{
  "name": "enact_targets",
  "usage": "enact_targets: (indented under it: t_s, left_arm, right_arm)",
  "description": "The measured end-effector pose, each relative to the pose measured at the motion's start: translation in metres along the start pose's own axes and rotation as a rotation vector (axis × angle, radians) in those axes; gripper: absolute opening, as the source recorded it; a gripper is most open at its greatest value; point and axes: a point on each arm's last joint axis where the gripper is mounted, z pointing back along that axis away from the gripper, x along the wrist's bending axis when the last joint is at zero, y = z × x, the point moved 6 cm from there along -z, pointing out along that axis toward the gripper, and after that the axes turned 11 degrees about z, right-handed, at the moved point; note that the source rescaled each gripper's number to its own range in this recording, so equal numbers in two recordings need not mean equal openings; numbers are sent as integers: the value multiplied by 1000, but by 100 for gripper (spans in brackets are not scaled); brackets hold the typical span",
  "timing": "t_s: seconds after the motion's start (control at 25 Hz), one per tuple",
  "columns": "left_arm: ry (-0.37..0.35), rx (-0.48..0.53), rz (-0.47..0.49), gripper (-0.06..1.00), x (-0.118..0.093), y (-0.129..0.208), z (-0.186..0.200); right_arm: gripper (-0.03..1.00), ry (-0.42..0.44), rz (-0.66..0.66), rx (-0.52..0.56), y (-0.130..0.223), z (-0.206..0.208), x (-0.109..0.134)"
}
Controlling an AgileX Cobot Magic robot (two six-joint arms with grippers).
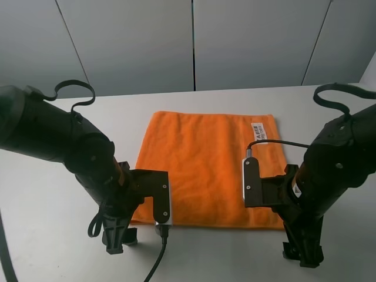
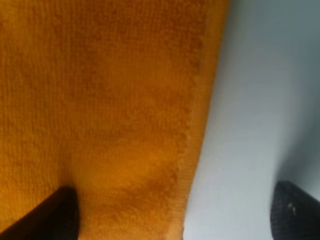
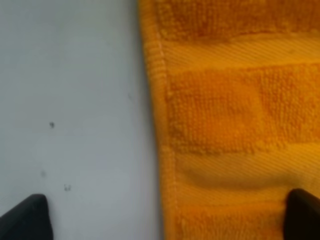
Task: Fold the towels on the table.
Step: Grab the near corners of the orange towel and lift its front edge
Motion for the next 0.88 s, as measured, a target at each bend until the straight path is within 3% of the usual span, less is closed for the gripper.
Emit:
enact_targets:
  t_s: [0.8,0.88]
  left_arm:
    - [-5,-10,0,98,1,-2,0]
    - [-6,-12,0,98,1,-2,0]
  right_arm:
    - [100,-11,-18,17,1,-7,0]
    - [94,-11,-20,17,1,-7,0]
